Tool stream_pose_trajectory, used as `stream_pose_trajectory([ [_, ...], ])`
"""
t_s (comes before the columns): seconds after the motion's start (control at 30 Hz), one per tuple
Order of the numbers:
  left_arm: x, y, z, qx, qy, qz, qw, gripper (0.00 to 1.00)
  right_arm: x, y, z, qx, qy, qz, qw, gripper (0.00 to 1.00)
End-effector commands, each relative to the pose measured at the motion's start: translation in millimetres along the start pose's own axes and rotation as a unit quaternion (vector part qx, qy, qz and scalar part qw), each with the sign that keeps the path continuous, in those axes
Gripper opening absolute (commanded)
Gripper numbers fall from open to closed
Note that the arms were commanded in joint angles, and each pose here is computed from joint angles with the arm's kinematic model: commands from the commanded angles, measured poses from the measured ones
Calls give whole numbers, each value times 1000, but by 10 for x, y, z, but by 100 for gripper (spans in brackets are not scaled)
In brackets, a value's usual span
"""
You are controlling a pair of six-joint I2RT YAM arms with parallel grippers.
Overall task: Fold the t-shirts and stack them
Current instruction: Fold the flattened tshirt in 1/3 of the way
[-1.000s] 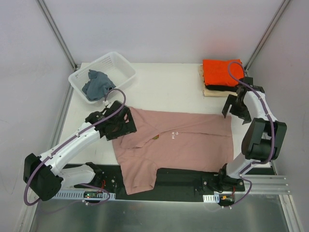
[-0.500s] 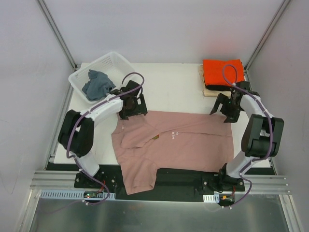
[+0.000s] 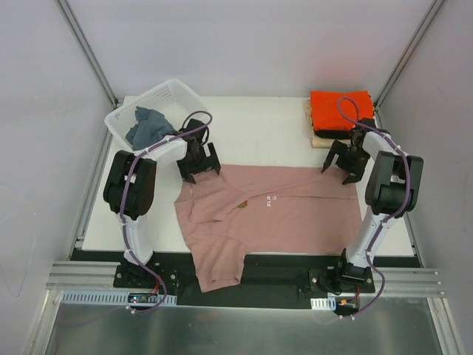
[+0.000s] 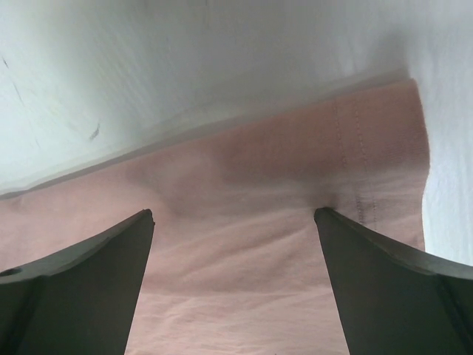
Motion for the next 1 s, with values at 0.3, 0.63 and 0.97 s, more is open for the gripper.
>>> stream_pose_trajectory([
  [0.3, 650, -311, -411, -37, -7, -11, 999, 99, 675, -109, -102, -29, -22, 2, 999, 97],
  [0.63, 909, -614, -287, -89, -22, -16, 996, 99, 891, 22, 15, 6, -51, 6, 999, 97],
  [0.97, 725, -860, 400, -125, -67, -61, 988, 99, 756, 76, 765, 5, -134, 22, 991, 97],
])
Point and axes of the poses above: each gripper's point midway between its finger pads, its own z axis back along the fingers, its own y axis along the line the jaws close on, x = y × z, the point moved 1 cm from there along z, back along the fingers, and after that the axes turned 4 degrees about z, right-handed, at the moved point
